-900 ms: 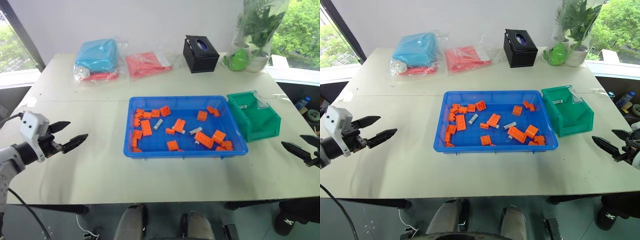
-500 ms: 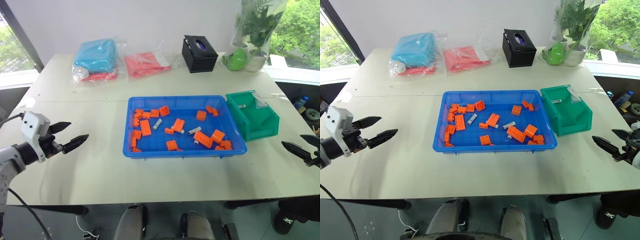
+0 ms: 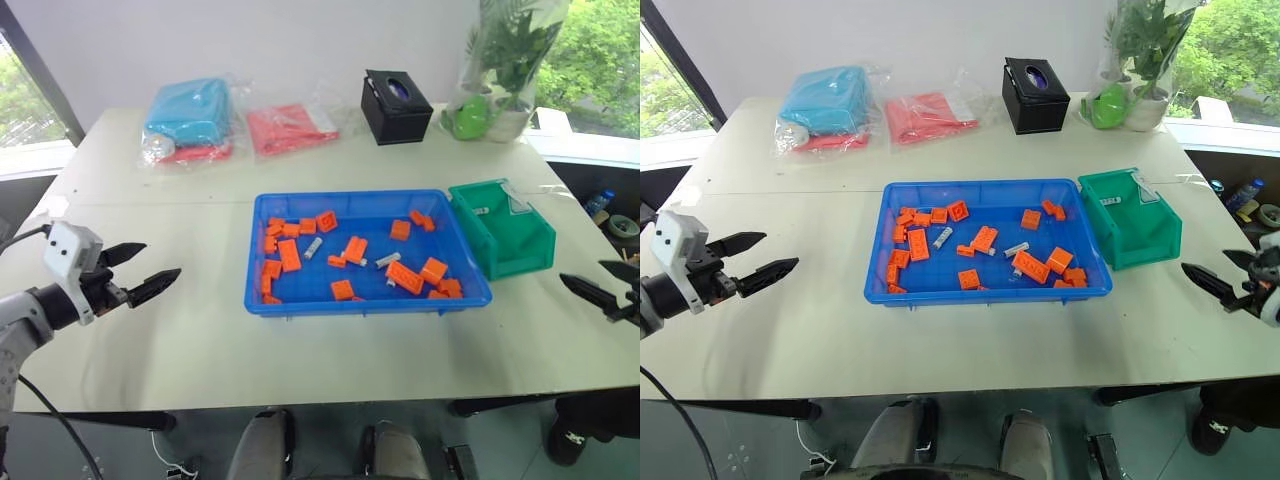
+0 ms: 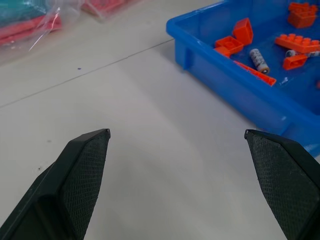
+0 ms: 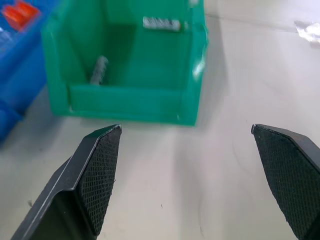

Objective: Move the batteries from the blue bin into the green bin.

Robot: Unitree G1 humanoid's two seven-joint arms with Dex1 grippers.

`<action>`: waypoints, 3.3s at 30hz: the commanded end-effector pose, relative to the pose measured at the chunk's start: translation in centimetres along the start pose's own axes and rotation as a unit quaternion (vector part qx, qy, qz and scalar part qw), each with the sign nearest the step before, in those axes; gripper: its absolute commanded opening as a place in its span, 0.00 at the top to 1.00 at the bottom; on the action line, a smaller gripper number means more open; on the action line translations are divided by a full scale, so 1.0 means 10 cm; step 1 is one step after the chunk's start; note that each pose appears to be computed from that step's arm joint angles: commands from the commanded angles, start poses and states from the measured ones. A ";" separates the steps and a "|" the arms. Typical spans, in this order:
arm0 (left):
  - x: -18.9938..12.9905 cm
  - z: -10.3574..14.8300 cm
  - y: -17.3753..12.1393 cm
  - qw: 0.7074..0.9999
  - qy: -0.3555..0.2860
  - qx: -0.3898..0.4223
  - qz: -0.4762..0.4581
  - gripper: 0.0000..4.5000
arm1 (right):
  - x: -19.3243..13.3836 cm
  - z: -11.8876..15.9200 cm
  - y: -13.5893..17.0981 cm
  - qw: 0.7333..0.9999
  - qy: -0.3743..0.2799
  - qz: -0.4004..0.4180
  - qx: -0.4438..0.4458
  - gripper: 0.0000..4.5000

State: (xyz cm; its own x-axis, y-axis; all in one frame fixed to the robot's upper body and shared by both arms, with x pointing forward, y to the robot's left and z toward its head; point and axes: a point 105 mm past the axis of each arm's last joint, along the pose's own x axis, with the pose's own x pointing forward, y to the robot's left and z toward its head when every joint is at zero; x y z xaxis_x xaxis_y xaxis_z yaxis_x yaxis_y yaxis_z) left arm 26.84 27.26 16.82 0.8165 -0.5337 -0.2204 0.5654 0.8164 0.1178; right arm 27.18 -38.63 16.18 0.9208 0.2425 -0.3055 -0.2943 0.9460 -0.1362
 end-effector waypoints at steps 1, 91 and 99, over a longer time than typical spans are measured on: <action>0.00 0.23 -0.15 0.999 -0.018 0.027 -0.041 0.00 | 0.09 0.64 0.28 0.993 -0.045 0.077 -0.075 0.05; 0.58 0.80 -0.86 0.966 -0.089 0.093 -0.224 0.00 | 1.47 1.18 0.95 0.997 -0.062 0.013 0.044 0.01; 0.54 0.78 -0.87 0.968 -0.087 0.090 -0.217 0.00 | 1.55 1.12 2.13 0.971 -0.043 0.224 -0.074 0.01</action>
State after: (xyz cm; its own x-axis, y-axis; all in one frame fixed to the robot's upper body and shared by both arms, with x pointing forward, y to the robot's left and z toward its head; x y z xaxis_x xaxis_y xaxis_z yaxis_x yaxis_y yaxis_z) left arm 27.64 15.43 21.08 0.4896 -0.8589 -0.1505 0.8675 0.4623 0.1837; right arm 38.57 -13.50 19.05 0.7423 0.6089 -0.2798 -0.6568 0.7438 -0.1237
